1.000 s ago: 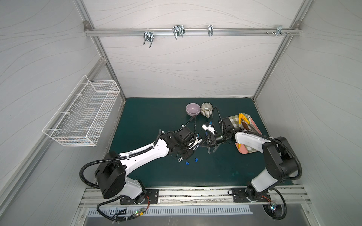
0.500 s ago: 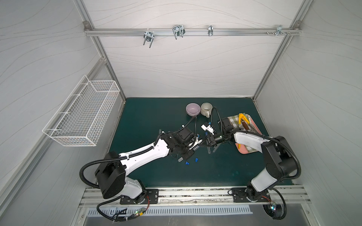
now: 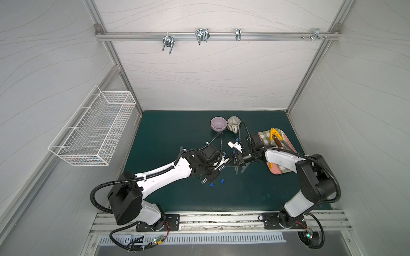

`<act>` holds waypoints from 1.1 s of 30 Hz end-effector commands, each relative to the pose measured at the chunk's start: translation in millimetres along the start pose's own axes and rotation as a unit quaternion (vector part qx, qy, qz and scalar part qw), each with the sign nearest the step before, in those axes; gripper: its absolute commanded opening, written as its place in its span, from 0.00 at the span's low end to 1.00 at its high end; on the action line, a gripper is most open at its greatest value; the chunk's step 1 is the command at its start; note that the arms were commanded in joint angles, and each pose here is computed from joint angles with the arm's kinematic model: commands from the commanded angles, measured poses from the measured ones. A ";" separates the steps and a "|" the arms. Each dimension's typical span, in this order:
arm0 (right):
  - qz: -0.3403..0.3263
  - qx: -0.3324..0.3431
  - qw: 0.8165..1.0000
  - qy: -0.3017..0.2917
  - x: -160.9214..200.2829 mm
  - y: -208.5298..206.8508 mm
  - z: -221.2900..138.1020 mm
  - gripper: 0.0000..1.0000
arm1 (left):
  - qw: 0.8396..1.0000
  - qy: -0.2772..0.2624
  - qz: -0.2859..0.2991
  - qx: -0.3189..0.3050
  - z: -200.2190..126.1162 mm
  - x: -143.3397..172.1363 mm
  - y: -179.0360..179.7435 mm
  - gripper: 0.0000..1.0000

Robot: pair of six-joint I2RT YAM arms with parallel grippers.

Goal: Remove stoppers from test tubes
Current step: Open the stopper on the test tube.

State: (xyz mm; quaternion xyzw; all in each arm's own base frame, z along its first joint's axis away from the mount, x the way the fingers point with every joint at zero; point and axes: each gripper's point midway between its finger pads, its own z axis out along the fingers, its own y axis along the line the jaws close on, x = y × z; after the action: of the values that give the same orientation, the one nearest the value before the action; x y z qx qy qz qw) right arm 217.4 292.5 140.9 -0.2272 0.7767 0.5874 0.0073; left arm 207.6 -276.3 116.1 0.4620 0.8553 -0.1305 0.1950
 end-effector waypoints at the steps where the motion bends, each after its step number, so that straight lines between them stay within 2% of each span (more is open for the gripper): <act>1: -0.007 -0.009 1.000 0.007 2.4 0.9 3.1 0.10 | 1.000 -0.014 0.010 -0.007 -0.4 -8.6 1.0 0.02; 10: -0.009 -0.029 1.000 -0.003 0.4 7.4 -1.9 0.07 | 1.000 -0.011 0.008 -0.012 1.0 -7.6 2.6 0.02; 23: -0.010 0.032 0.999 -0.012 0.1 -5.6 -14.4 0.00 | 0.999 0.001 0.011 -0.035 3.9 -2.6 10.9 0.01; 33: -0.022 -0.006 0.999 -0.039 -11.9 14.6 -26.9 0.00 | 0.999 0.012 0.020 -0.040 8.7 0.7 10.1 0.01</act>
State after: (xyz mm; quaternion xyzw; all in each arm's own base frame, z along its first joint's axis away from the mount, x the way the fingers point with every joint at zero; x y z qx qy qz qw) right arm 227.7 277.7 146.5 -0.2134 0.7837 0.5825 0.0304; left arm 220.0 -283.9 118.0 0.4617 0.8498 -0.1160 0.2263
